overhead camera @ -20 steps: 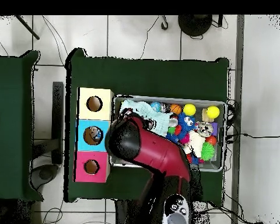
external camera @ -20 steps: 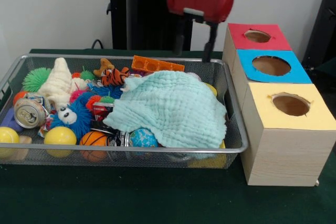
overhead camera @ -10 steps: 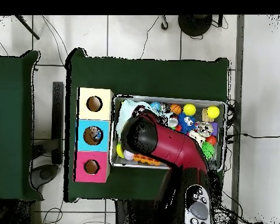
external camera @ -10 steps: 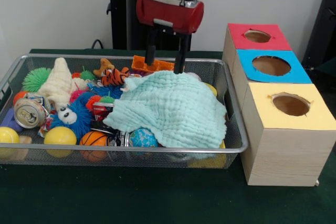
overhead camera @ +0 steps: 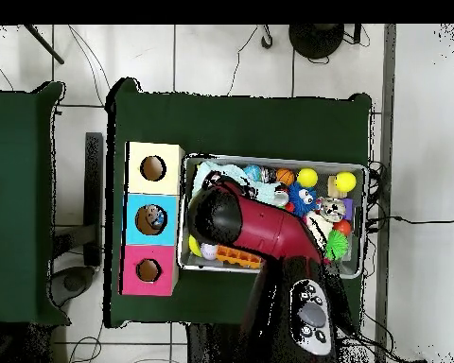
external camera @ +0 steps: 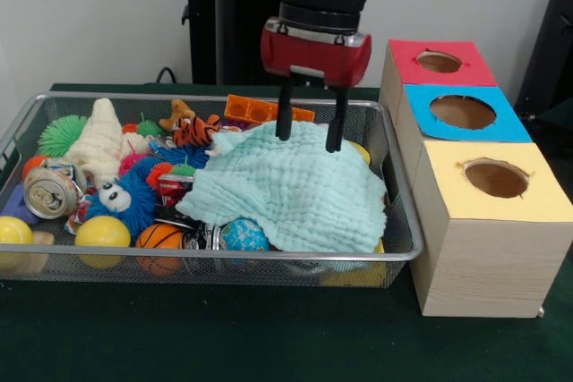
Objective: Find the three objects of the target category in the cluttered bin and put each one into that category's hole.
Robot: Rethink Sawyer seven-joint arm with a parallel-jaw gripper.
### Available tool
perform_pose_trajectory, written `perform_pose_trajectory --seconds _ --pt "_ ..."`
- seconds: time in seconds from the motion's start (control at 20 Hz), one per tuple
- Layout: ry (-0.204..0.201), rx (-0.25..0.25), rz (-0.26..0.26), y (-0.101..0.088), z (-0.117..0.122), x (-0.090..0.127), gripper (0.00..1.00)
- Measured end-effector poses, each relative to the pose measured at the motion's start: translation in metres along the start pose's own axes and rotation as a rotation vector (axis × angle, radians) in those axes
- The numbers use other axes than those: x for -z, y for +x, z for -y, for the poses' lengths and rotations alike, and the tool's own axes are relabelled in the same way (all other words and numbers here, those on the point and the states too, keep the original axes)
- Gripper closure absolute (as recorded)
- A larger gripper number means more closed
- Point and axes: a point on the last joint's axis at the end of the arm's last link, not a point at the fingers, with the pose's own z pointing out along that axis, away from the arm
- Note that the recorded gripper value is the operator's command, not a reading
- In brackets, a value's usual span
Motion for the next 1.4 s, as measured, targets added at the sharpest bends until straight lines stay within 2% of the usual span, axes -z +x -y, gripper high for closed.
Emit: perform_pose_trajectory --seconds 0.3,0.8,1.1,1.4 --pt "-0.005 0.042 0.009 0.011 -0.008 -0.018 0.00" --pt "0.011 0.115 0.034 0.034 -0.003 -0.055 0.00" --pt "0.023 0.160 0.014 0.054 0.006 -0.076 0.00" --pt "0.028 0.183 0.009 0.062 0.010 -0.085 0.00"
